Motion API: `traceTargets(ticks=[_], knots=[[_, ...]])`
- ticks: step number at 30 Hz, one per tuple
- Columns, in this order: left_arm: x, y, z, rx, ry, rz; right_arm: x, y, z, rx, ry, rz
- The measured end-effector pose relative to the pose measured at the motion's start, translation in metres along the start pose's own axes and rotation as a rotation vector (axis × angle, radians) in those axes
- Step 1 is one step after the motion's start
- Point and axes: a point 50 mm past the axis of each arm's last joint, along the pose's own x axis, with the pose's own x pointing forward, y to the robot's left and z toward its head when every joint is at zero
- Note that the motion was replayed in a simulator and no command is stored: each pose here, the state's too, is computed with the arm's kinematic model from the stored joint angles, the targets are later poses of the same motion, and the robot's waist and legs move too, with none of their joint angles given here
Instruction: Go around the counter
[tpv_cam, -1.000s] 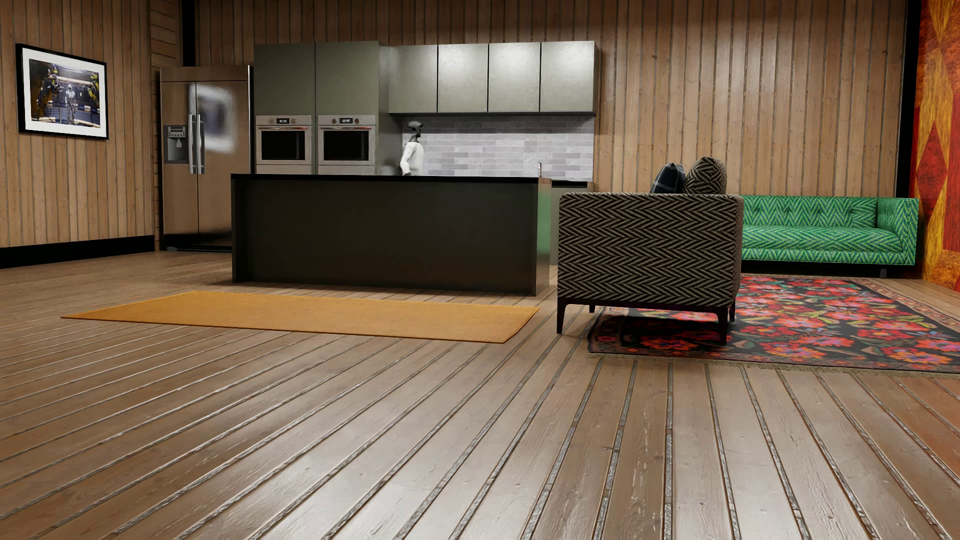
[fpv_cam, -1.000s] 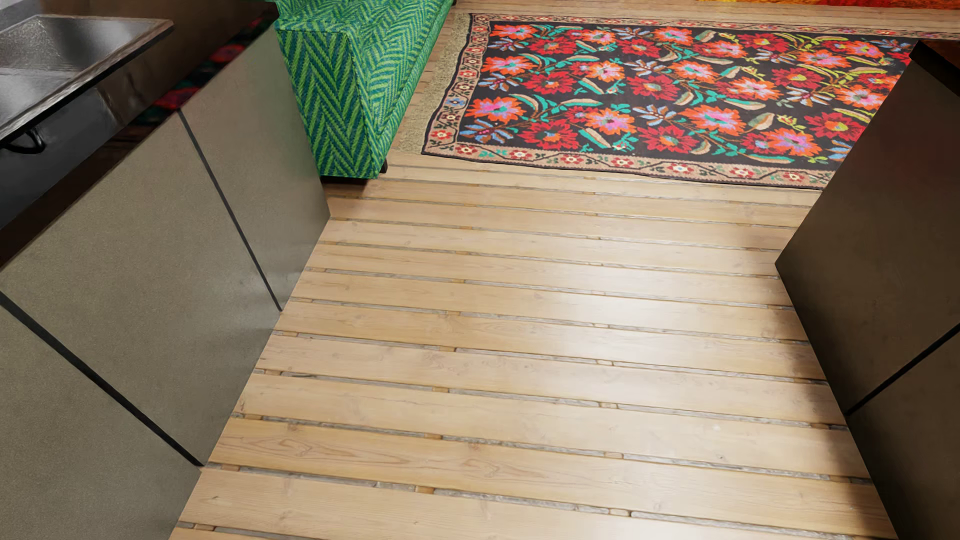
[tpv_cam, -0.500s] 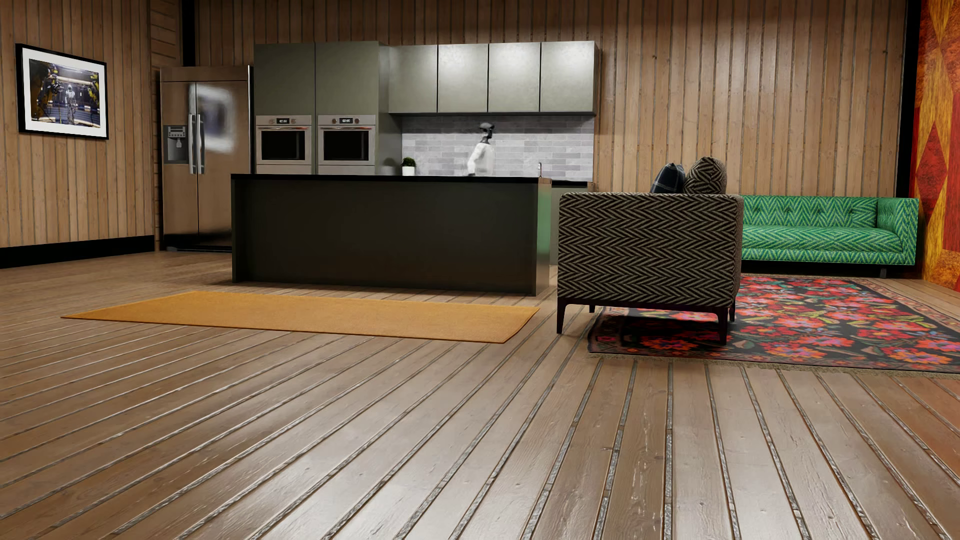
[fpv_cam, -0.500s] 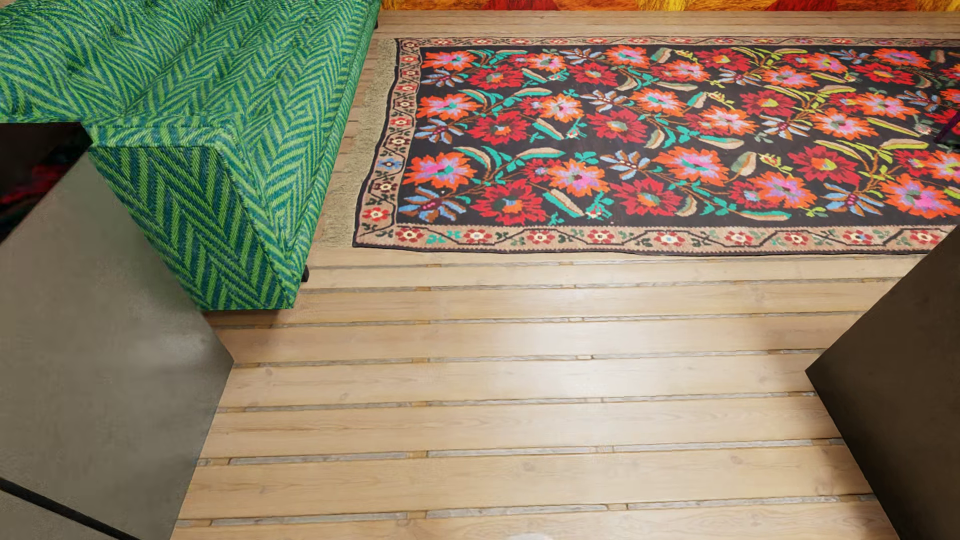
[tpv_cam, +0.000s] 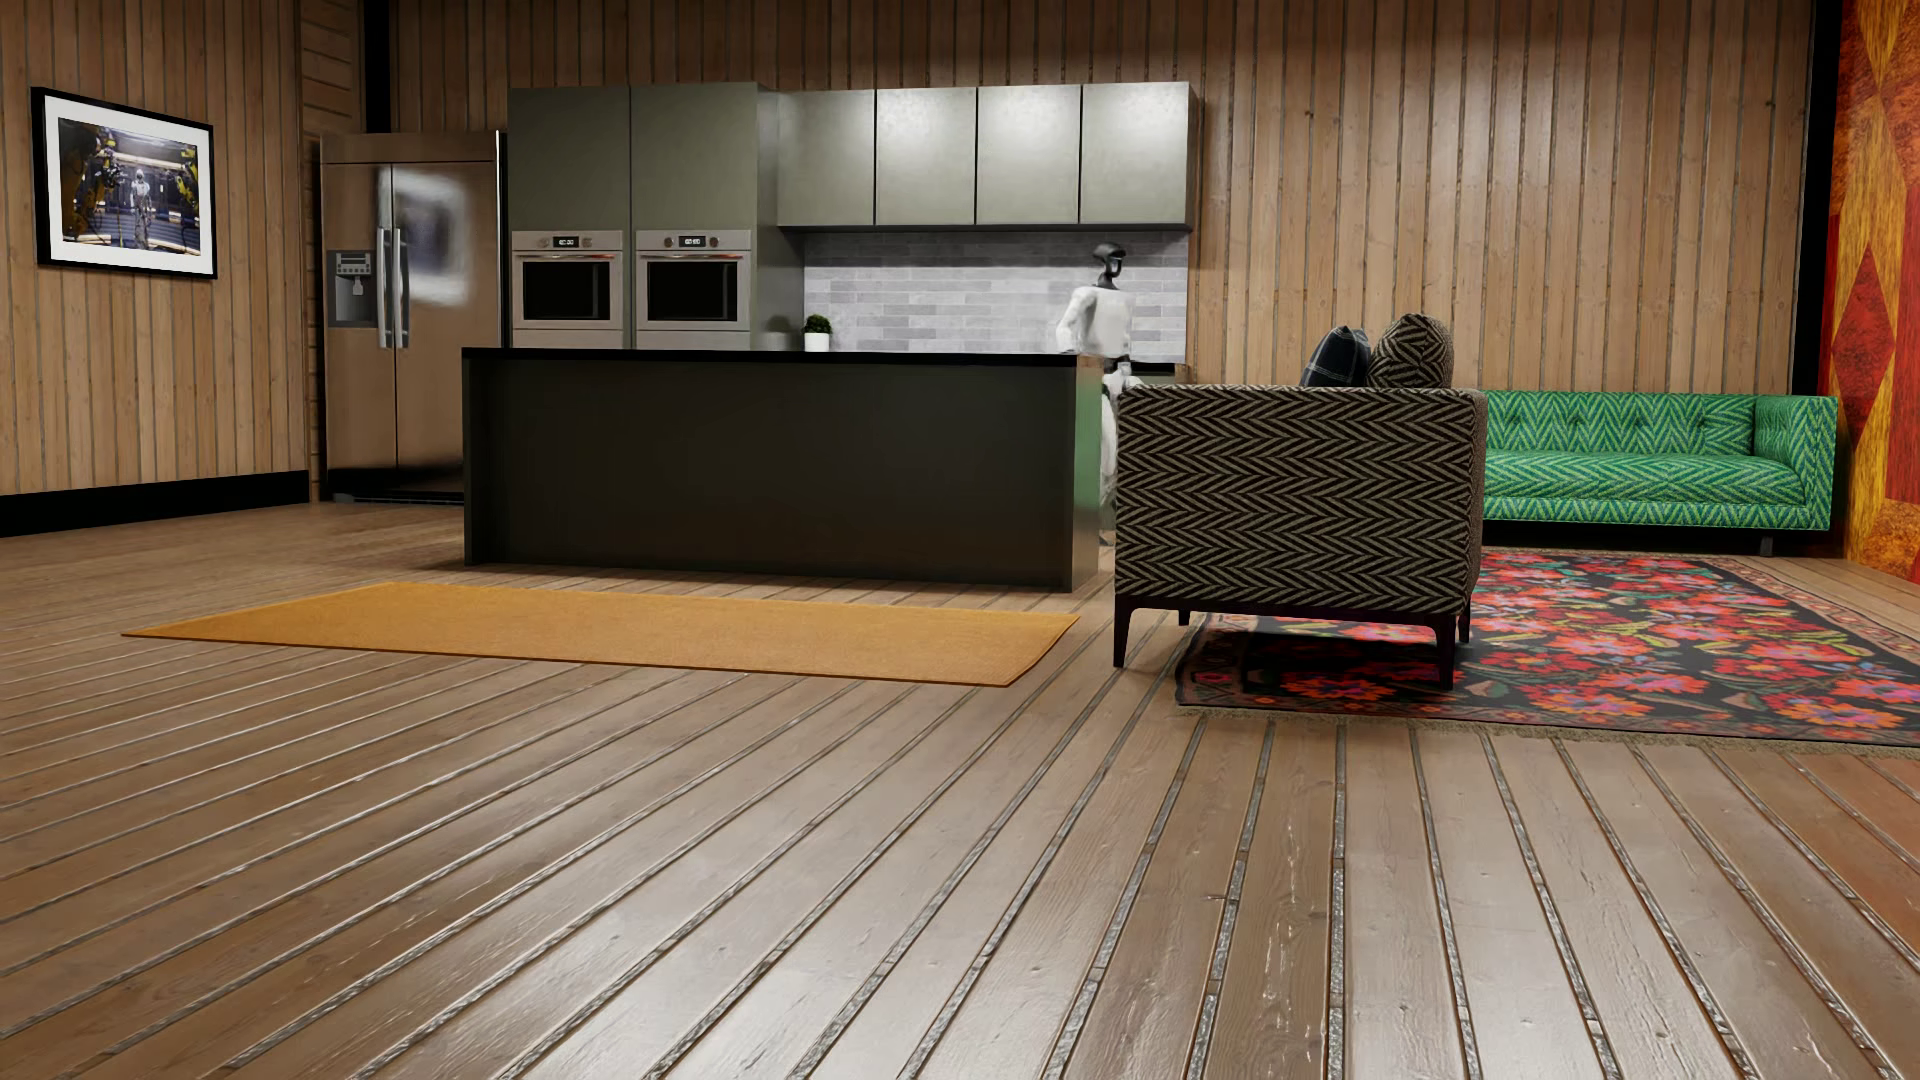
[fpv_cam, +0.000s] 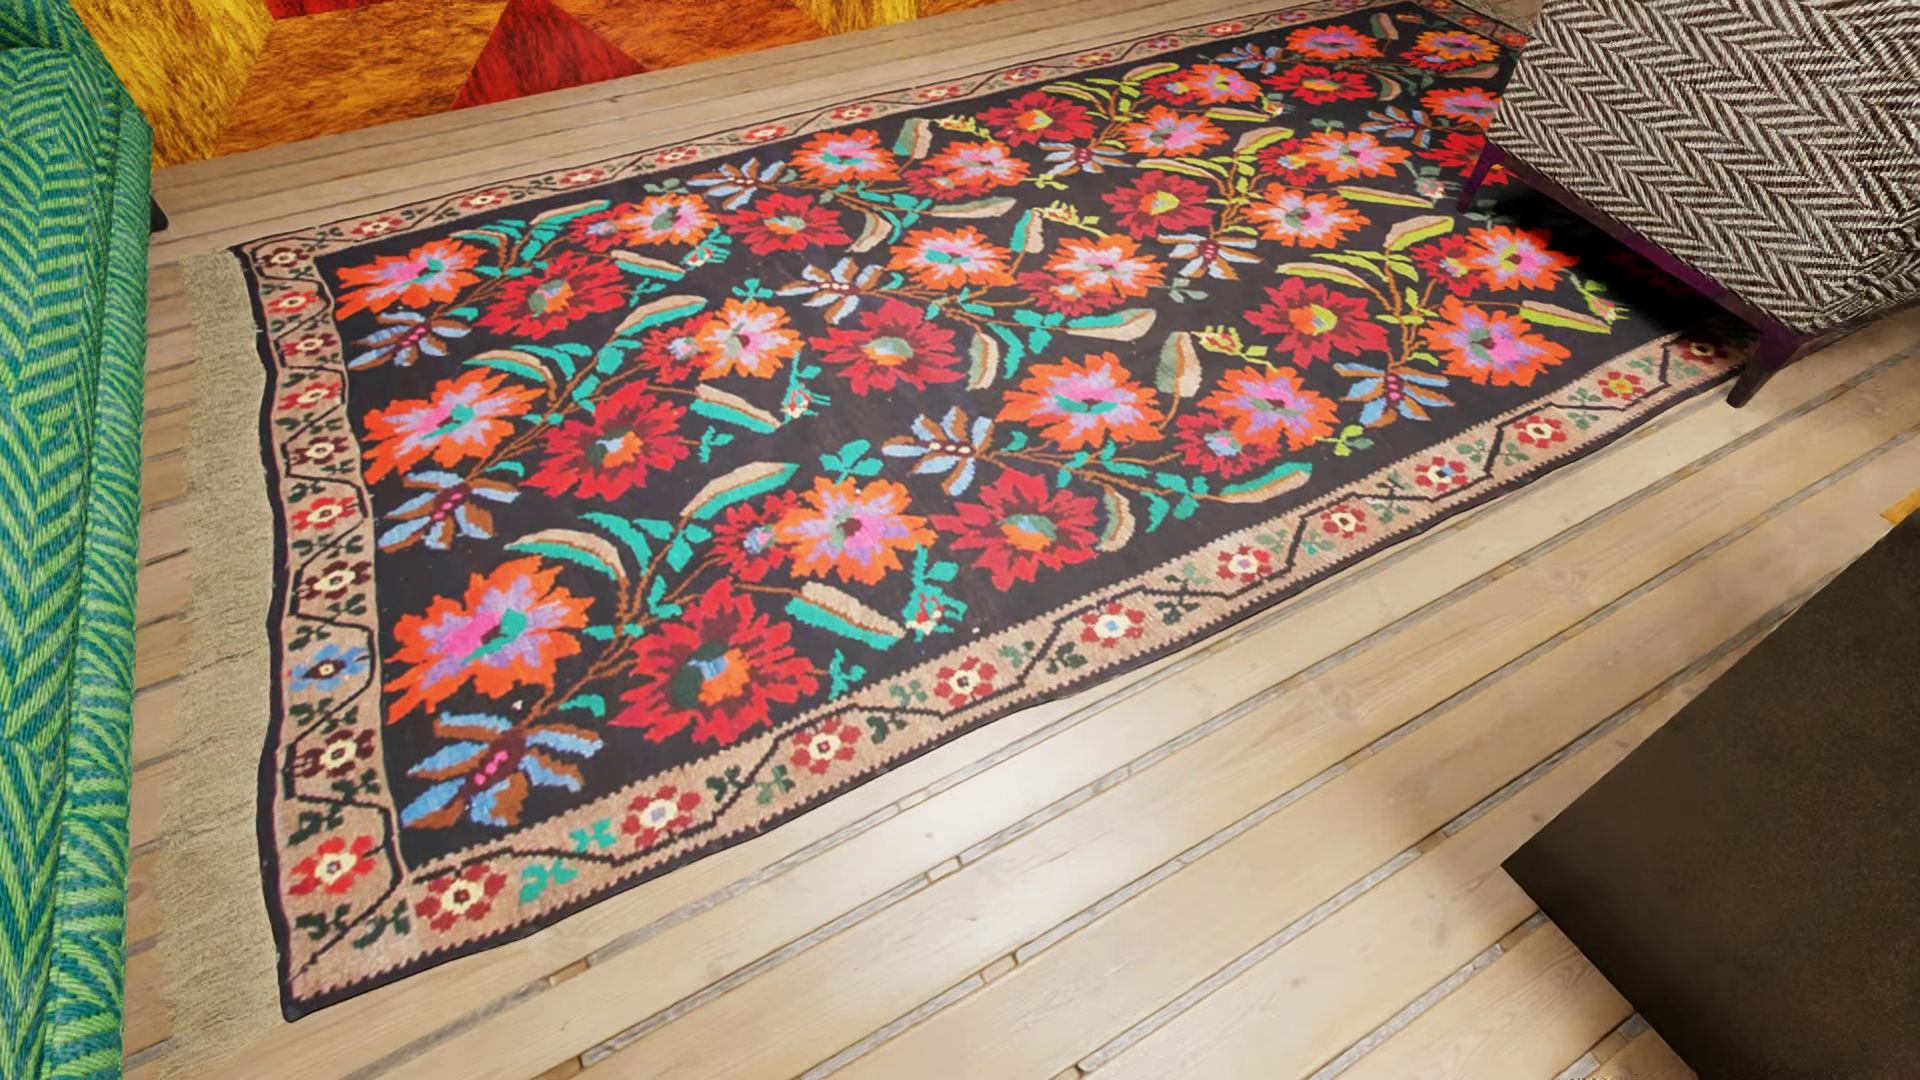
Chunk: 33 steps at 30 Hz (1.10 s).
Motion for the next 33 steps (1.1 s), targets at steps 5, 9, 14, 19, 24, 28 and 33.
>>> traceTargets(ticks=[5, 9, 14, 19, 24, 28, 33], knots=[[-0.005, -0.027, -0.014, -0.04, 0.031, -0.057, -0.004, -0.034, 0.074, -0.023, -0.292, -0.087], [-0.001, -0.001, -0.008, -0.027, 0.031, 0.006, 0.002, -0.013, 0.022, 0.03, -0.085, -0.046], [0.002, 0.06, 0.066, 0.023, -0.198, 0.146, -0.011, 0.005, -0.049, -0.044, 0.19, 0.031], [-0.028, 0.128, 0.163, 0.003, -0.518, 0.332, -0.035, -0.007, -0.096, -0.007, 0.357, -0.017], [-0.02, 0.101, 0.153, -0.084, -0.515, 0.271, -0.051, 0.002, -0.126, -0.003, 0.488, 0.005], [0.005, 0.039, 0.089, -0.085, -0.271, 0.11, -0.02, 0.004, -0.068, 0.059, 0.253, -0.016], [-0.002, -0.023, -0.012, 0.078, 0.044, -0.079, 0.001, -0.038, 0.06, 0.023, -0.225, -0.113]])
